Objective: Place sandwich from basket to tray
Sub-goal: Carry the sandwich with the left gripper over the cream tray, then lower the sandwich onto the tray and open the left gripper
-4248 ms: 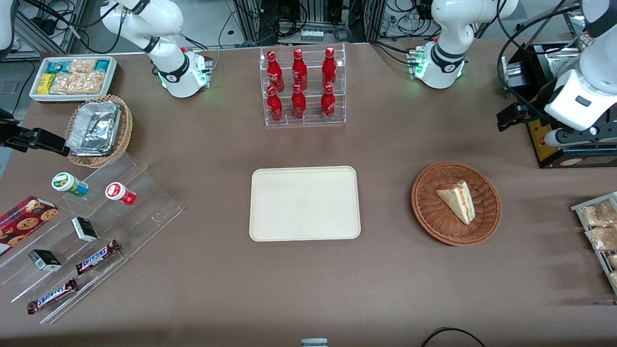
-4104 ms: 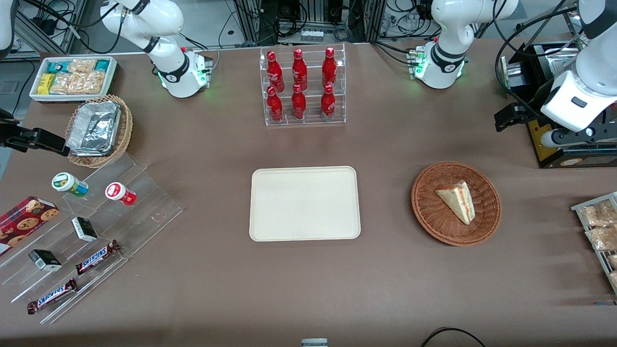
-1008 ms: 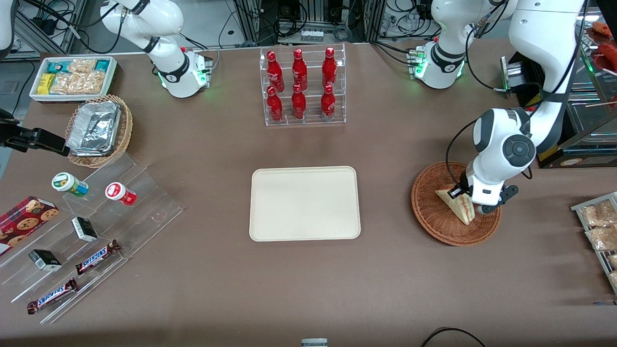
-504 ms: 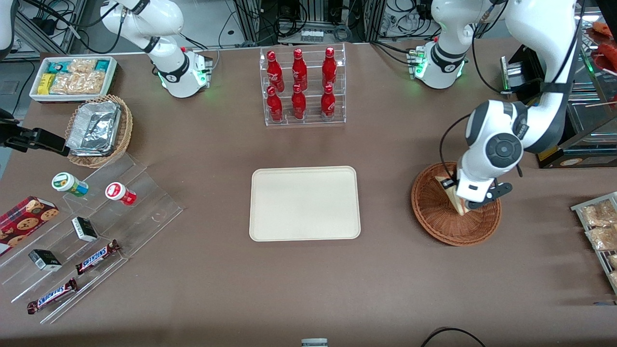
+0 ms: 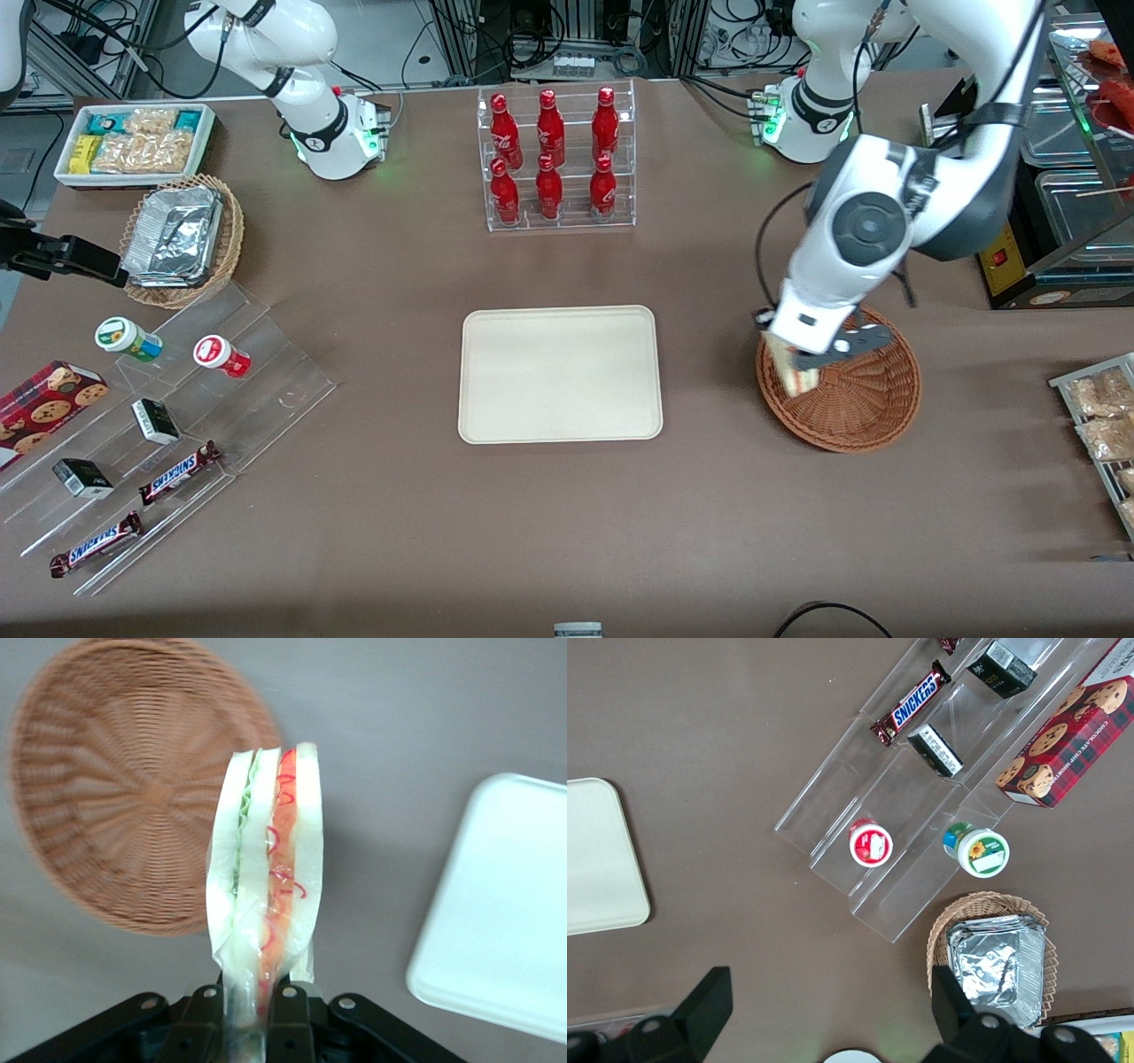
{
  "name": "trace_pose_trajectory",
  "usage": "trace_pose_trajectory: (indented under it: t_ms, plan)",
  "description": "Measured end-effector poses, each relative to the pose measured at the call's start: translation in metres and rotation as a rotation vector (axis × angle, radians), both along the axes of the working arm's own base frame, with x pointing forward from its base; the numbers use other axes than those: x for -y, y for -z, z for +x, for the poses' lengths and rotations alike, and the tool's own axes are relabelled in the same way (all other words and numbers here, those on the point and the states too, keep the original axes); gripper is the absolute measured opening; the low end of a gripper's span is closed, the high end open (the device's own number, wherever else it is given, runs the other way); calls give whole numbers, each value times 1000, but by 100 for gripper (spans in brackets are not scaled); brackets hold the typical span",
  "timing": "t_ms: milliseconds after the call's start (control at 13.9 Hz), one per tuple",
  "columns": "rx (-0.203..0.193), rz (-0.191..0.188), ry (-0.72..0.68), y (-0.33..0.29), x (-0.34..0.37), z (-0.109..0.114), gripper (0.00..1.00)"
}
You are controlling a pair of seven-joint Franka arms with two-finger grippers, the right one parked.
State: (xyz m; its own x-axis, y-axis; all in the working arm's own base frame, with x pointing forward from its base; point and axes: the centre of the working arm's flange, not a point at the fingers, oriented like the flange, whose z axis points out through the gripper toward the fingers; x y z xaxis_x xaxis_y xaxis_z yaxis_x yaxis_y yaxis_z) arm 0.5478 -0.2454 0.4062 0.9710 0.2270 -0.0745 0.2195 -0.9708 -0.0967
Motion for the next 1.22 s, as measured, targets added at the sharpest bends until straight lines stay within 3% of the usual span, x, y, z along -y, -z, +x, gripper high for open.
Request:
trace_pose_trajectory:
  t_ms: [432,576,864,1224]
  plan:
    - [-30,-154,158,27,104,2,15]
    - [-21,-156,198,35,147,-8,15]
    - [22,-119,214,66,203,-14,15]
    - [49,-138,235,99,221,-5,15]
